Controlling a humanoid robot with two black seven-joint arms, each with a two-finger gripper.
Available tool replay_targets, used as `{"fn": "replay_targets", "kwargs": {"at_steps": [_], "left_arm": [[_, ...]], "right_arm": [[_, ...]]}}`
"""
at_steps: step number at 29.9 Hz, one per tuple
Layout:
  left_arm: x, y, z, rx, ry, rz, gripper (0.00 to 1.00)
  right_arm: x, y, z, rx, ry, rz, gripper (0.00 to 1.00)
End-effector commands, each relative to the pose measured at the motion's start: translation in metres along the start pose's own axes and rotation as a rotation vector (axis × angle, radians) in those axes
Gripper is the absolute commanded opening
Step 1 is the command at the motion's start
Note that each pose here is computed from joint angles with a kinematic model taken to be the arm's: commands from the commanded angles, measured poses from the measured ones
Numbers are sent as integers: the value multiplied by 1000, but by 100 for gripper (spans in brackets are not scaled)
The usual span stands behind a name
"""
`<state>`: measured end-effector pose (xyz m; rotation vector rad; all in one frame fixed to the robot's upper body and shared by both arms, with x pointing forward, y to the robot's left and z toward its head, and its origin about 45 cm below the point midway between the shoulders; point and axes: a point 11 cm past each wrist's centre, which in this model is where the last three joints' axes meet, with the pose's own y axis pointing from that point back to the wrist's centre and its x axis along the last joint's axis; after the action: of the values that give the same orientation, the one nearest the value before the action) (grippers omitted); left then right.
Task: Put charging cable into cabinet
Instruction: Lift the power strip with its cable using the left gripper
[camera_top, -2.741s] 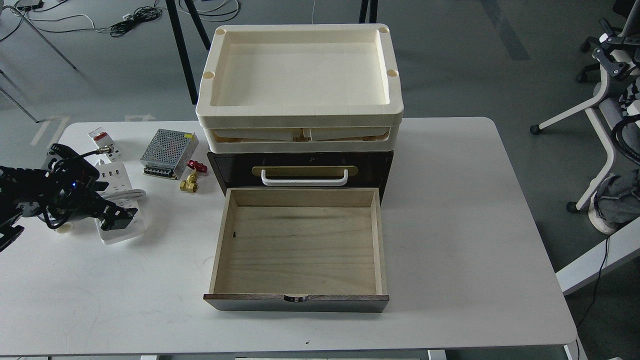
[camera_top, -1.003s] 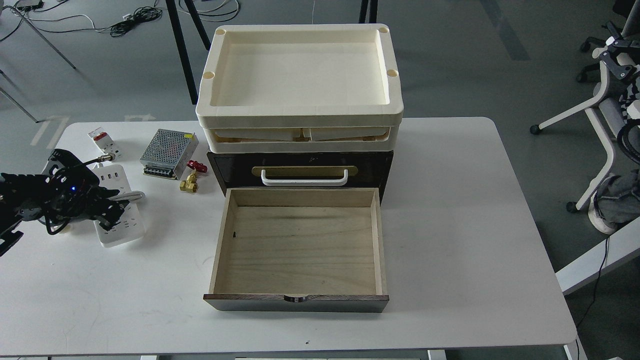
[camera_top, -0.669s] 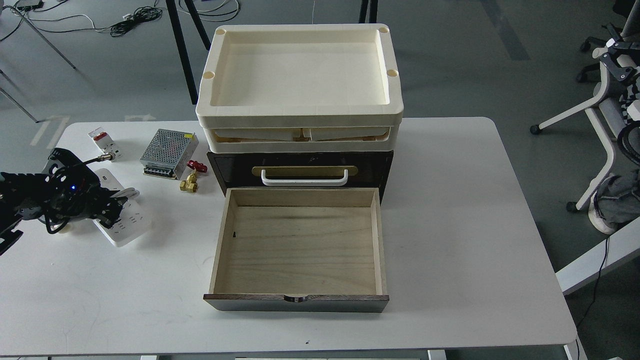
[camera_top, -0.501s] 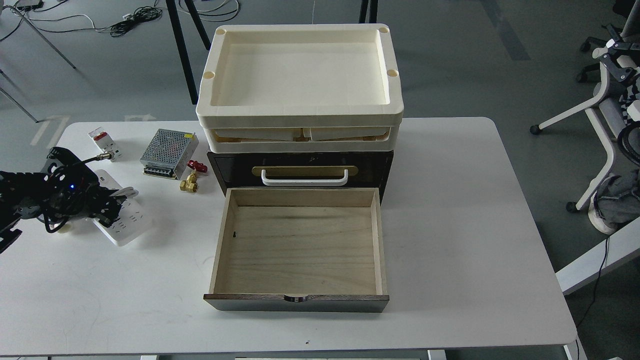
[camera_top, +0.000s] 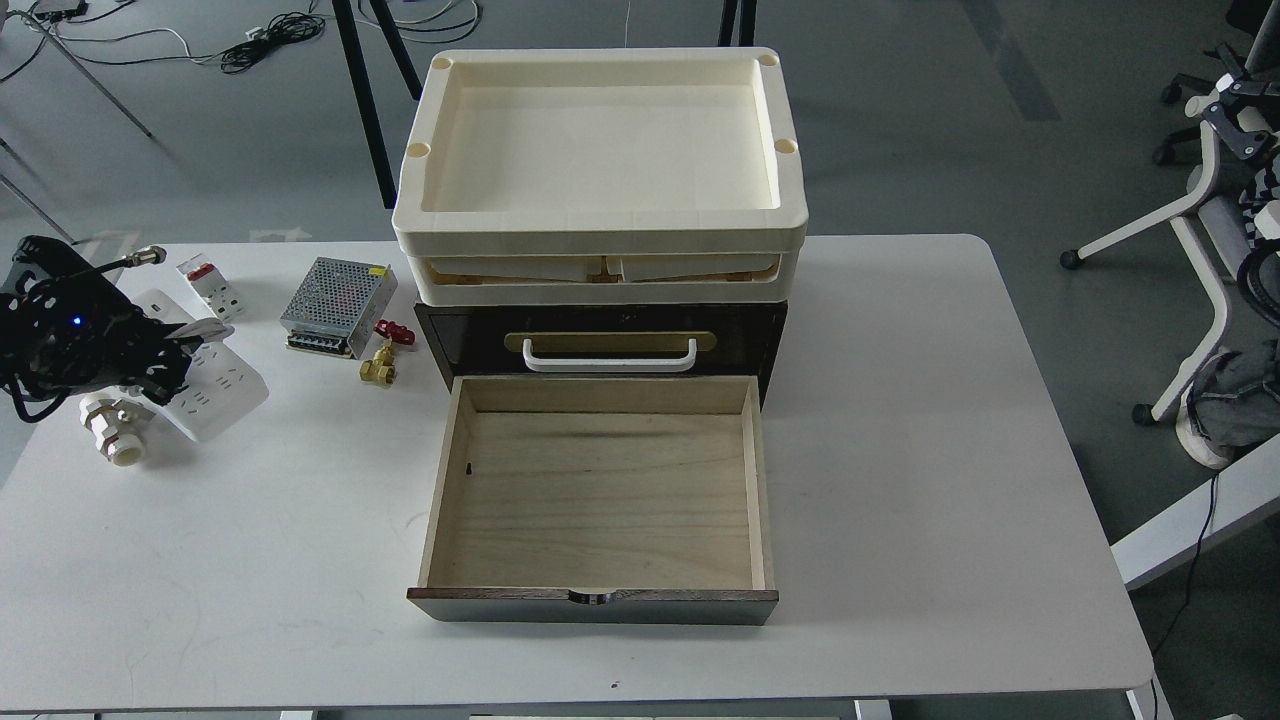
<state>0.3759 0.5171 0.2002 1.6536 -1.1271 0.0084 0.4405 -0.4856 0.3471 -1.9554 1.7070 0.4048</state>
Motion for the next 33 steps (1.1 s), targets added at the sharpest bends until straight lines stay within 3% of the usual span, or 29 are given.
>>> {"fn": "replay_targets", "kwargs": {"at_steps": [1,13,19,33], "left_arm": [[-2,18,-5,-8,4,-2,0],[35,126,33,-186,148,93,0],[56,172,99,-394,273,100,0],[114,143,170,-805,589,97,0]], "right_arm": [[0,0,-1,3,-1,0,99],[-1,-1,-5,18,-8,-2,99],[-2,-1,-5,22,-11,-5,99],[-6,-4,-18,56,-20,-15,99]]}}
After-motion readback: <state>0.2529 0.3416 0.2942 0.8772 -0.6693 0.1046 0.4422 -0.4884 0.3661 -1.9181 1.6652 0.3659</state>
